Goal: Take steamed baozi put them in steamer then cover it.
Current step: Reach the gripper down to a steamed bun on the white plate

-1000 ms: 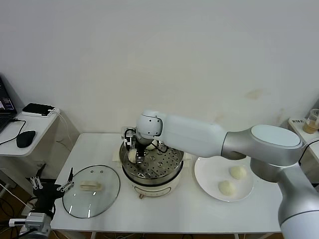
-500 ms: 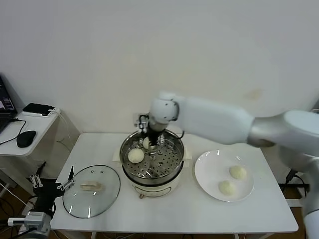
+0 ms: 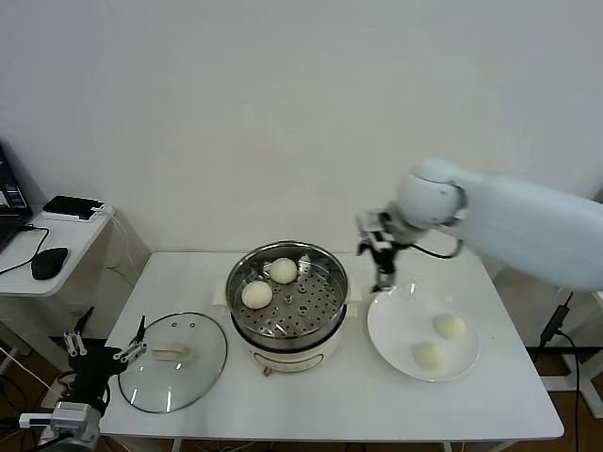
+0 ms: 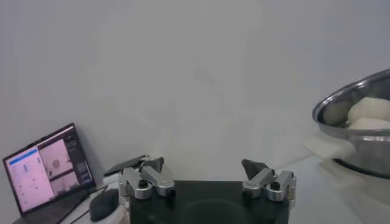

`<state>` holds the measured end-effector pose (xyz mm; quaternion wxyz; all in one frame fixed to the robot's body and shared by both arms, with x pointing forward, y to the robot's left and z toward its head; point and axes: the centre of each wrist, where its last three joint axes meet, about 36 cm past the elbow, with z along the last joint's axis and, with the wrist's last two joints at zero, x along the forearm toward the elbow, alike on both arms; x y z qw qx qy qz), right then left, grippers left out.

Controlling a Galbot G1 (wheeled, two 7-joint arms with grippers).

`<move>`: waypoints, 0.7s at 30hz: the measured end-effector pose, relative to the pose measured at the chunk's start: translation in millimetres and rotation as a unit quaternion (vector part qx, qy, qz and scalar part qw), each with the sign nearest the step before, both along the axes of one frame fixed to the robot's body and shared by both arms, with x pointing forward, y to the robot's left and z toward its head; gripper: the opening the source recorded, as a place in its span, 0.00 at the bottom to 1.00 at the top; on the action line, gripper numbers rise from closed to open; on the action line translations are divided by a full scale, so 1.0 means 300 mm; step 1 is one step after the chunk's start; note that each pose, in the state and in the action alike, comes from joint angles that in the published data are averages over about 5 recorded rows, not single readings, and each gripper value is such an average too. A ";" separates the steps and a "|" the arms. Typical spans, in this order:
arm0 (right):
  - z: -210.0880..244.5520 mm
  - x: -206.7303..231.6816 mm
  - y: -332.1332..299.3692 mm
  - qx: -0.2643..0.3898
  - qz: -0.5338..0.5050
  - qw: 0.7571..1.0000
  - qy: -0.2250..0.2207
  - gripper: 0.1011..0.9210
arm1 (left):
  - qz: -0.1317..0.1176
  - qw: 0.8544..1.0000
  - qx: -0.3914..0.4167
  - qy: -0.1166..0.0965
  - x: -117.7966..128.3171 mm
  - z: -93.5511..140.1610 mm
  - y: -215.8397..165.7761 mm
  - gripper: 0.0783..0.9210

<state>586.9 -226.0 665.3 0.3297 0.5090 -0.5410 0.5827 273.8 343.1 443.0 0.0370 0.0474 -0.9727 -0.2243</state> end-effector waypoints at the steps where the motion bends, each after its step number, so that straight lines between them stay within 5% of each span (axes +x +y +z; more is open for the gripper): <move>1: -0.016 -0.010 -0.037 -0.002 -0.003 1.000 0.000 0.88 | 0.000 1.000 0.000 0.001 0.000 -0.001 -0.002 0.88; 21: -0.433 -0.206 -0.429 -0.052 -0.035 0.997 0.052 0.88 | 0.000 1.000 0.004 0.014 -0.007 -0.024 -0.015 0.88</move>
